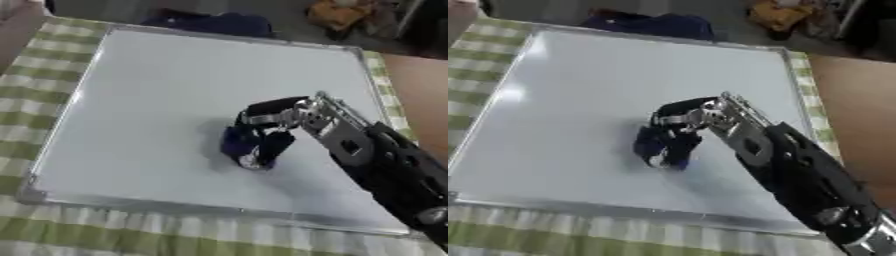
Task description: Wipe the whiteboard clean with a brush.
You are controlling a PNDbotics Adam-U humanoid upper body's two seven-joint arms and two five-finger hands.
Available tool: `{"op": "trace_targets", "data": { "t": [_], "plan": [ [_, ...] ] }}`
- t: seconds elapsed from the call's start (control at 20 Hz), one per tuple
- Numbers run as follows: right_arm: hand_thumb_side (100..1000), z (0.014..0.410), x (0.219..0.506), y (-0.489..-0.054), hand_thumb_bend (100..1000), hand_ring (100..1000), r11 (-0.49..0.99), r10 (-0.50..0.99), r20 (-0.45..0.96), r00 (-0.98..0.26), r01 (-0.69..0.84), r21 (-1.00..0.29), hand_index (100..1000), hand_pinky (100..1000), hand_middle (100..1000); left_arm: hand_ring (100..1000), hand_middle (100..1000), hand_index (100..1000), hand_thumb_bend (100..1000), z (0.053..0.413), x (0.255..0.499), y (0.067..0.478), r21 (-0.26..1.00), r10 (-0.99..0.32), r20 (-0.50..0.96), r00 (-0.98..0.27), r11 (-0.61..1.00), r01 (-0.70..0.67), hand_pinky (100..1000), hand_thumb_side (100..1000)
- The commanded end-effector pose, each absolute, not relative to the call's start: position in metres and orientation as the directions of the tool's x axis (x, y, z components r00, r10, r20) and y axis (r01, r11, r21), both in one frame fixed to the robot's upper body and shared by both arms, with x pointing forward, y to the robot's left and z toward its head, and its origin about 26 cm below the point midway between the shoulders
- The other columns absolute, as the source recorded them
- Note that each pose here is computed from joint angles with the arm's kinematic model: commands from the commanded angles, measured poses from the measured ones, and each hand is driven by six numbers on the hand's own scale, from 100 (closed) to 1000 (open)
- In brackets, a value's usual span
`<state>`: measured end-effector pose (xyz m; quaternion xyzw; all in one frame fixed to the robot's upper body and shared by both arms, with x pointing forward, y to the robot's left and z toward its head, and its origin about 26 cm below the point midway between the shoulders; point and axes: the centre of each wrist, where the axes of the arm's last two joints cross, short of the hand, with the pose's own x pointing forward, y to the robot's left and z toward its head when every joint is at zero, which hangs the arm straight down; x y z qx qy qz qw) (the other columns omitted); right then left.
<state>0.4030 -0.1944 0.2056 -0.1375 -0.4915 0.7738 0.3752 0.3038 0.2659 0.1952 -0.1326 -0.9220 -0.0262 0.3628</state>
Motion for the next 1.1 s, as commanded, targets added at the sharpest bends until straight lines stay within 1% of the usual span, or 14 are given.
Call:
{"op": "trace_targets", "data": {
  "t": [0.05,0.3,0.4,0.5,0.6,0.95,1.1],
  "plan": [
    [655,0.218,0.4,-0.198,100,652,-0.285,0.695,0.099,-0.712,-0.399,-0.871,161,511,608,557,550,405,136,0.203,0.302,0.264,-0.032,0.228,0.655,-0.72,0.961,0.275,557,1000],
    [703,0.224,0.397,-0.2,100,714,-0.352,0.648,0.042,-0.761,-0.347,-0.869,136,571,647,558,550,406,136,0.204,0.302,0.264,-0.034,0.23,0.654,-0.721,0.96,0.277,557,1000],
    [719,0.226,0.395,-0.2,129,734,-0.374,0.625,0.017,-0.78,-0.318,-0.871,118,592,663,558,550,406,136,0.204,0.302,0.263,-0.034,0.232,0.653,-0.721,0.96,0.278,557,1000],
    [727,0.229,0.394,-0.2,147,746,-0.392,0.605,-0.009,-0.796,-0.288,-0.874,100,604,660,558,550,406,136,0.204,0.302,0.263,-0.035,0.233,0.653,-0.721,0.96,0.279,557,1000],
    [730,0.233,0.392,-0.199,169,756,-0.411,0.587,-0.039,-0.808,-0.257,-0.875,100,614,668,558,550,406,136,0.204,0.302,0.263,-0.036,0.234,0.652,-0.721,0.959,0.28,557,1000],
    [752,0.238,0.386,-0.198,299,810,-0.482,0.521,-0.139,-0.842,-0.156,-0.862,100,661,733,559,551,406,136,0.204,0.302,0.263,-0.037,0.237,0.651,-0.721,0.959,0.282,557,1000],
    [758,0.238,0.386,-0.198,321,820,-0.489,0.515,-0.159,-0.842,-0.137,-0.861,100,670,746,559,551,406,136,0.204,0.302,0.262,-0.037,0.237,0.652,-0.72,0.958,0.283,557,1000]
  ]
}}
